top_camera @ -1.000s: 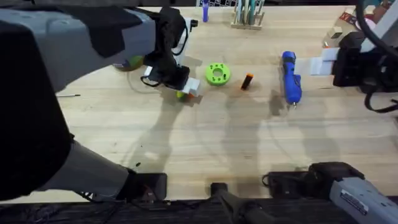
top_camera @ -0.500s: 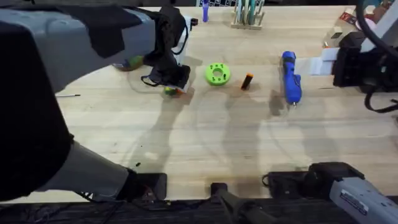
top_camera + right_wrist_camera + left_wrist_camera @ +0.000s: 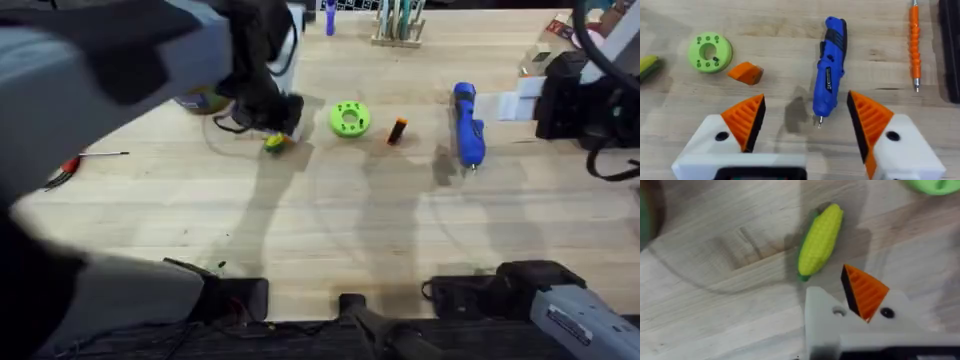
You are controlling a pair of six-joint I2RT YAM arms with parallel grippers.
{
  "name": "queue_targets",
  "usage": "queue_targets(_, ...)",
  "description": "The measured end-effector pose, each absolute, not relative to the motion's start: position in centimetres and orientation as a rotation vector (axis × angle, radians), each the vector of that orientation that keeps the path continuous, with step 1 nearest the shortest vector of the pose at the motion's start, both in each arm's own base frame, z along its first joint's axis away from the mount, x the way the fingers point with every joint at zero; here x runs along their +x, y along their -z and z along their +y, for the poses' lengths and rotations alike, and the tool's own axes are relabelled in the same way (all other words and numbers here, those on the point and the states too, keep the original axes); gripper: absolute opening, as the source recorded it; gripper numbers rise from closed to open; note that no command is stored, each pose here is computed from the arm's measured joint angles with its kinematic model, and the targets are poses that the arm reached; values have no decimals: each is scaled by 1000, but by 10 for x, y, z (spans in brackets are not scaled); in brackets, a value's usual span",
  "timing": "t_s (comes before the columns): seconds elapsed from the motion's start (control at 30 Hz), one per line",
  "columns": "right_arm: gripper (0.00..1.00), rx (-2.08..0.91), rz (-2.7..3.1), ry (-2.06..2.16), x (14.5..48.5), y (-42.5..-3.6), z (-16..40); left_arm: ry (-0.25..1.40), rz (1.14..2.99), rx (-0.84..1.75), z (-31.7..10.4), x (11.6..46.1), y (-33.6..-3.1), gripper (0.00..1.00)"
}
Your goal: Pick up the gripper from the table and insert it into the empty holder that is missing its gripper. Then pick up a screw, insert it into the mounting hole, and use the screwdriver to tighten it. Finally, clean up the table by picking up the vegetable and placing it into the bucket.
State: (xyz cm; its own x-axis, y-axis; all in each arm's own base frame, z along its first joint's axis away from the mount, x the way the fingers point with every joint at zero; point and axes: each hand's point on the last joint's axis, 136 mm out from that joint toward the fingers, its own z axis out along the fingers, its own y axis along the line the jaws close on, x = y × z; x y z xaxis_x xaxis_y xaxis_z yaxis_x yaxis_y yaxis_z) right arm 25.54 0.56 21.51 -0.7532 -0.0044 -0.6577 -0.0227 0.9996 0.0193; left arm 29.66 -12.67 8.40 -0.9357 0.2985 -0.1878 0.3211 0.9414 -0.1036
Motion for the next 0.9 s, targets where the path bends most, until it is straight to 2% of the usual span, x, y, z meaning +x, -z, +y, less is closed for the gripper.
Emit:
queue_targets(0.17,979,-19,2424,-34,255,-215,6,241,2744,455,-129,301,-152,10)
queue_targets(0.3,979,-19,2424,-34,255,-215,6,246,2632,441,-125,295,-193,10)
queue_targets(0.47,979,-19,2426,-34,255,-215,6,252,2555,430,-121,288,-217,10)
queue_targets(0.7,980,-19,2426,-34,255,-215,6,253,2538,431,-120,287,-222,19)
queue_targets(0.73,979,-19,2426,-34,255,-215,6,248,2537,433,-120,287,-222,116)
queue_targets(0.9,979,-19,2426,-34,255,-215,6,224,2537,423,-117,288,-222,896)
